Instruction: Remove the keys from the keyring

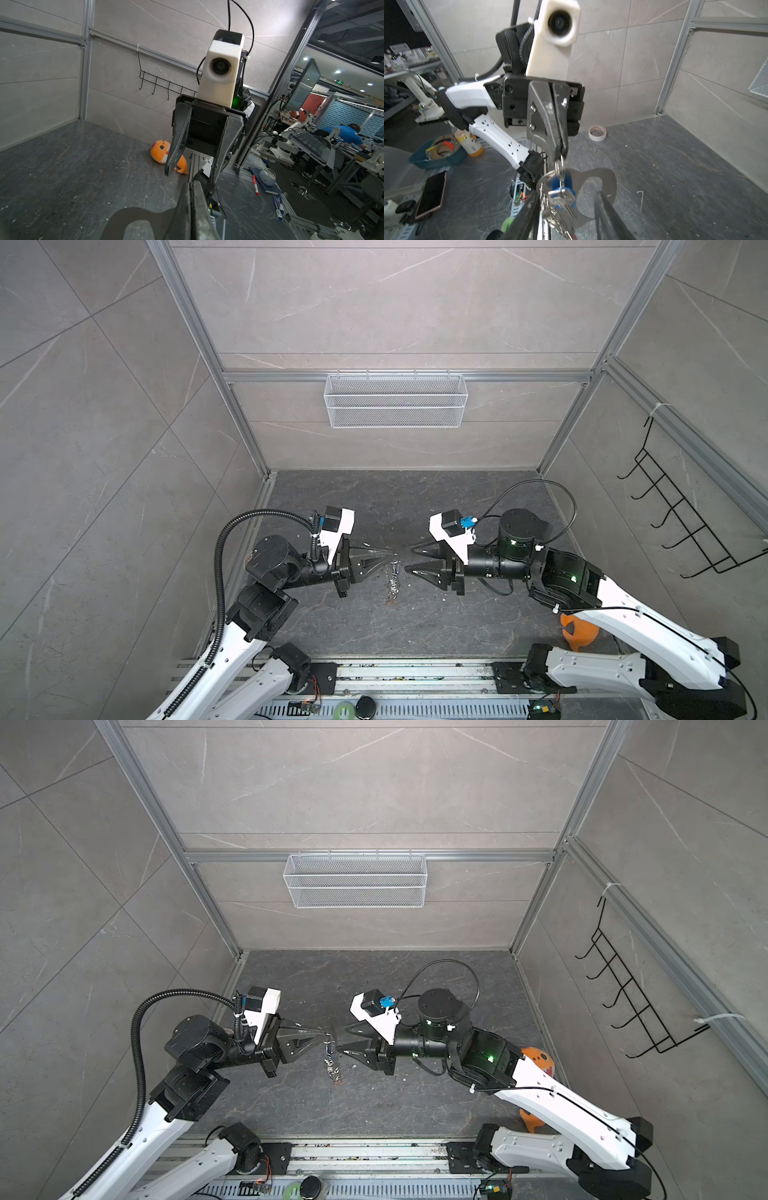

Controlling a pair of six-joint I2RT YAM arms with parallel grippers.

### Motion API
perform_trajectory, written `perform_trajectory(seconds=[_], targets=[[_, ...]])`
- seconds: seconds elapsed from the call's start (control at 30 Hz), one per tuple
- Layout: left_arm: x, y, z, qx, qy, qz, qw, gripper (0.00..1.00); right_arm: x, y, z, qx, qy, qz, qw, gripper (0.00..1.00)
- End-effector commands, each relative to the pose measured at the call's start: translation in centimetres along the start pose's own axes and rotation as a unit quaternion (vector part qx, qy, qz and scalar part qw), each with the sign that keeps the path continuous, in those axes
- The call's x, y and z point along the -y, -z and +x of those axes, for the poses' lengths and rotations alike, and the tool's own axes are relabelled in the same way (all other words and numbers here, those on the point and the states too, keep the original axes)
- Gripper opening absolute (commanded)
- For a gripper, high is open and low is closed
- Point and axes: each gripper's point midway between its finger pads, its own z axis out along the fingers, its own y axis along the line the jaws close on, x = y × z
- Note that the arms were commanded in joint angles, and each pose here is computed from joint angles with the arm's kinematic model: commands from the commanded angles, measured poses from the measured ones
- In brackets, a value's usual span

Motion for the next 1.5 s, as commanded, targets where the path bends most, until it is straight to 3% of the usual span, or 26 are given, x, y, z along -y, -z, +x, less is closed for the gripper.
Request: perform_trajectory(seconds=[0.0, 0.37, 0.7, 1.03, 1.13, 1.3, 1.4, 1.47], targets=[[2.2, 0.4, -2.6, 0.029, -0.054, 0.027, 0.998, 0.0, 0.2, -0.4, -1.5, 0.041, -0.033, -0.03, 0.998, 0.47], [1.0, 0.5, -3.0, 0.054, -0.052, -0.003, 0.997, 0.0, -0.9, -1.6, -0.7, 0.047, -0.076, -0.108, 0.99, 0.45], [0.9, 0.4, -2.9, 0.054, -0.047, -0.002, 0.997, 0.0, -0.6, -2.3, 0.0, 0.041, -0.086, -0.11, 0.989, 0.31], [0.8, 0.3, -2.7, 0.052, -0.044, 0.0, 0.998, 0.0, -0.2, -2.3, -0.1, 0.043, -0.09, -0.099, 0.99, 0.26], [0.8, 0.3, -2.7, 0.051, -0.043, 0.0, 0.998, 0.0, -0.1, -2.4, -0.1, 0.043, -0.094, -0.097, 0.99, 0.21], [0.8, 0.2, -2.7, 0.051, -0.036, 0.002, 0.998, 0.0, 0.2, -2.5, 0.0, 0.034, -0.101, -0.092, 0.99, 0.0], [0.6, 0.2, -2.6, 0.046, -0.03, -0.002, 0.999, 0.0, 0.4, -2.3, 0.1, 0.025, -0.108, -0.086, 0.99, 0.0], [0.6, 0.3, -2.3, 0.037, -0.024, -0.006, 0.999, 0.1, 0.7, -2.0, 0.4, 0.014, -0.115, -0.081, 0.99, 0.0]])
